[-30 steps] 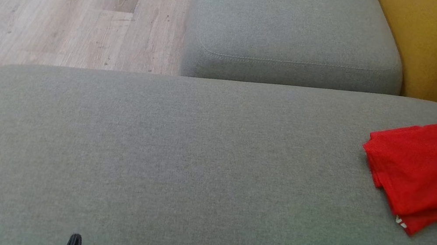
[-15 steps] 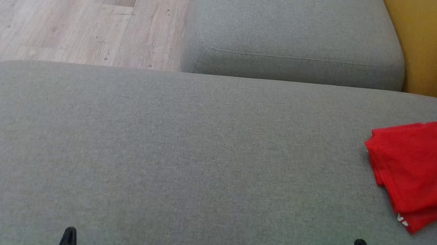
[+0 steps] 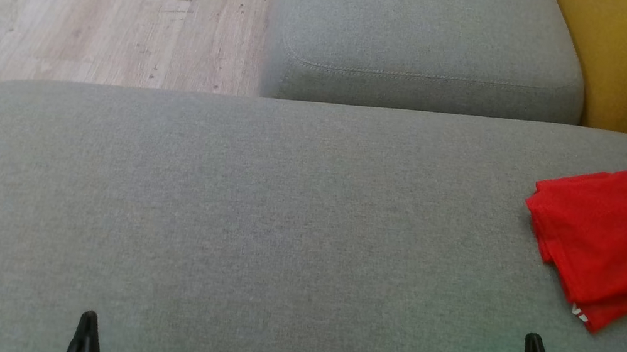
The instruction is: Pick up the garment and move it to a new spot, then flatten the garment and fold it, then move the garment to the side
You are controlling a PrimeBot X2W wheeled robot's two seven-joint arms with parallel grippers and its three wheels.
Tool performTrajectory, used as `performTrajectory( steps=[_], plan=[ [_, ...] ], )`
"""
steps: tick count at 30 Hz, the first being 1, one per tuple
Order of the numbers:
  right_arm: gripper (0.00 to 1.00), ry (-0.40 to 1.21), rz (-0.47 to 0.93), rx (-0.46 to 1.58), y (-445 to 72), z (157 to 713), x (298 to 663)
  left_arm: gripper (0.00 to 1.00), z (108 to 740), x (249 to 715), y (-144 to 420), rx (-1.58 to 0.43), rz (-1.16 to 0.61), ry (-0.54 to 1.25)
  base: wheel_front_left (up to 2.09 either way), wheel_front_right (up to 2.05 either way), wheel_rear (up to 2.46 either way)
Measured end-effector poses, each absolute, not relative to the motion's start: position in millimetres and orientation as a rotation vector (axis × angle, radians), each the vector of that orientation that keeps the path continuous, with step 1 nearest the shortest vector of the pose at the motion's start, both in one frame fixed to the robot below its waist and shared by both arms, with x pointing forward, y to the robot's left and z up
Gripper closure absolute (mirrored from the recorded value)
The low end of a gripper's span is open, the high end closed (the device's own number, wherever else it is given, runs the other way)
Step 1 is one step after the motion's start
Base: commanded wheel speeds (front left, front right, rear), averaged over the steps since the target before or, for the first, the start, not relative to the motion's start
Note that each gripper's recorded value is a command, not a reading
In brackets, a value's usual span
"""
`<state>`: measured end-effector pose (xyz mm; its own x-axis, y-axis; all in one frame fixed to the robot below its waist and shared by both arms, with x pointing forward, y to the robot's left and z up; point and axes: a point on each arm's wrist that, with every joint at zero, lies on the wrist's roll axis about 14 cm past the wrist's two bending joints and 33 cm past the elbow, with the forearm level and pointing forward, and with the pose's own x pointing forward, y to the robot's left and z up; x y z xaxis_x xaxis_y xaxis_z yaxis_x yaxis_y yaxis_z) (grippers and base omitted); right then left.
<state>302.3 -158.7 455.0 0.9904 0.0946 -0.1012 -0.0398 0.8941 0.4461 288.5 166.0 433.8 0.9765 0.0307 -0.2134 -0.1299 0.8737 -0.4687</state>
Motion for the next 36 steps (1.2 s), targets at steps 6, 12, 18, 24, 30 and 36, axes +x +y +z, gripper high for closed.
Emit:
performTrajectory(
  steps=[6,12,18,24,30,36],
  plan=[
    [1.0,0.12,0.047,0.531,-163.4,456.8,308.5,1.0,433.7,292.7,166.8,-0.572,0.092,0.21,0.0,0.0,0.0],
    [1.0,0.124,0.029,0.603,-166.7,457.4,313.2,1.0,433.9,298.2,167.3,-0.641,0.095,0.216,0.0,0.0,0.0],
    [1.0,0.13,0.006,0.686,-171.0,456.7,317.2,1.0,434.8,303.8,171.6,-0.722,0.111,0.217,0.0,0.0,0.0],
    [1.0,0.124,-0.011,0.757,-175.2,459.1,323.3,1.0,435.8,309.2,171.6,-0.792,0.11,0.221,0.0,0.0,0.0],
    [1.0,0.136,-0.032,0.83,-178.5,455.9,324.6,1.0,438.1,315.1,171.8,-0.862,0.112,0.22,0.0,0.0,0.0],
    [1.0,0.122,-0.039,0.903,-180.8,461.0,332.2,1.0,439.7,319.8,175.2,-0.933,0.119,0.213,0.0,0.0,0.0]
  ],
)
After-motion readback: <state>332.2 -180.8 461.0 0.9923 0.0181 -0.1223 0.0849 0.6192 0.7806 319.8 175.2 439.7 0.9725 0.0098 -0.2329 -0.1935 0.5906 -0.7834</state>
